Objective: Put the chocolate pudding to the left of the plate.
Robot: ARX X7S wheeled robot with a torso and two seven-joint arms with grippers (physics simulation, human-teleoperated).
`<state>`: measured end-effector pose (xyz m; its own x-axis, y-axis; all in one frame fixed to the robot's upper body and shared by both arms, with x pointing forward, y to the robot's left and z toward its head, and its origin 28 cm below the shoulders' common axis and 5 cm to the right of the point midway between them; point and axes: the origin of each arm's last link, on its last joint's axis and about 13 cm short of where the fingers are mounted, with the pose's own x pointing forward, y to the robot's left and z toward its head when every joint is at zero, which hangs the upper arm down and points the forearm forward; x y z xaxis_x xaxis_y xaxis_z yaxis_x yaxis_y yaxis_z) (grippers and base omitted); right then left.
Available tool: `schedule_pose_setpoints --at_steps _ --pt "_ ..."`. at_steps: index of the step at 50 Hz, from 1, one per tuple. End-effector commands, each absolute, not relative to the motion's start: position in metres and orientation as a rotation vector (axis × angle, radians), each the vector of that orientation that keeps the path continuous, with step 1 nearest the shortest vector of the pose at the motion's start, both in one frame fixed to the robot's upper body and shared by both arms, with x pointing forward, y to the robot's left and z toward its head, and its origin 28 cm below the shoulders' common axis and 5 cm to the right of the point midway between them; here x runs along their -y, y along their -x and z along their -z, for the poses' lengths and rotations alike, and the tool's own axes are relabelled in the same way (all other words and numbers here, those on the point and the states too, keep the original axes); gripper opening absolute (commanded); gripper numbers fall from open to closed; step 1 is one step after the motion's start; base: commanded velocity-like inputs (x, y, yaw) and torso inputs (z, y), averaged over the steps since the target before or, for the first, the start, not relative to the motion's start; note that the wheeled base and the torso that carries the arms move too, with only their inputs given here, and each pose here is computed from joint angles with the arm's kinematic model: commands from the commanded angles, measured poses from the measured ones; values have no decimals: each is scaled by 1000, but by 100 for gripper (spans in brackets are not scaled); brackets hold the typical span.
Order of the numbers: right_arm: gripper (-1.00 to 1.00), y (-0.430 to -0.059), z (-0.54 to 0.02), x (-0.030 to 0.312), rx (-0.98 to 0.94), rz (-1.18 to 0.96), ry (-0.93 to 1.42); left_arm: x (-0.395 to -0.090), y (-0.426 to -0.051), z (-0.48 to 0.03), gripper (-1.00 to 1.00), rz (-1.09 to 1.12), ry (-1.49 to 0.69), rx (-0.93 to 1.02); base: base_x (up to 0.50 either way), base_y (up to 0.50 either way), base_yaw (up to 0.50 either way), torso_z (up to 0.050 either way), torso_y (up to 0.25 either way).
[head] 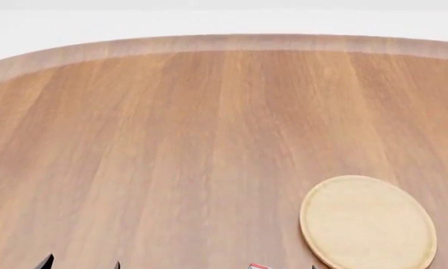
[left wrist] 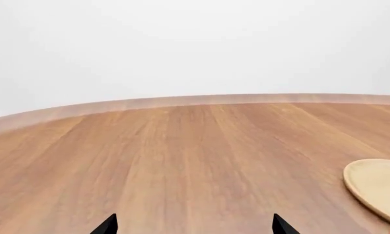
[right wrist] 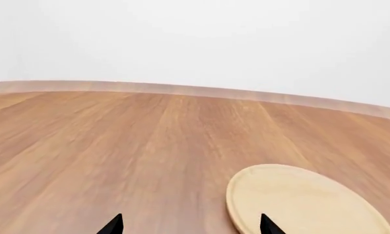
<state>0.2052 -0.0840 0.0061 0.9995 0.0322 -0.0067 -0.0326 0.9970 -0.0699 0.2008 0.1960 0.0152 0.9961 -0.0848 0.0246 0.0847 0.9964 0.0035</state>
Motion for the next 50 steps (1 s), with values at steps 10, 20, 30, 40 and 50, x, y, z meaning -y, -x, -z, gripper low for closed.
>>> schedule_pose_setpoints --at_steps 10,20,30,40,50 --pt "100 -204 -7 84 -5 -33 71 -196 -200 -15 100 86 -3 25 118 0 0 0 0" --pt "100 -205 -6 85 -5 -33 71 -196 -200 -16 100 86 -3 28 119 0 0 0 2" --pt "100 -205 -5 84 -6 -38 74 -195 -200 -15 100 89 -4 25 119 0 0 0 0" --pt "100 -204 -7 83 -4 -44 75 -195 -200 -15 100 91 -4 26 118 0 0 0 0" --pt "100 -204 -6 83 -4 -42 75 -195 -199 -15 100 92 -3 25 119 0 0 0 0"
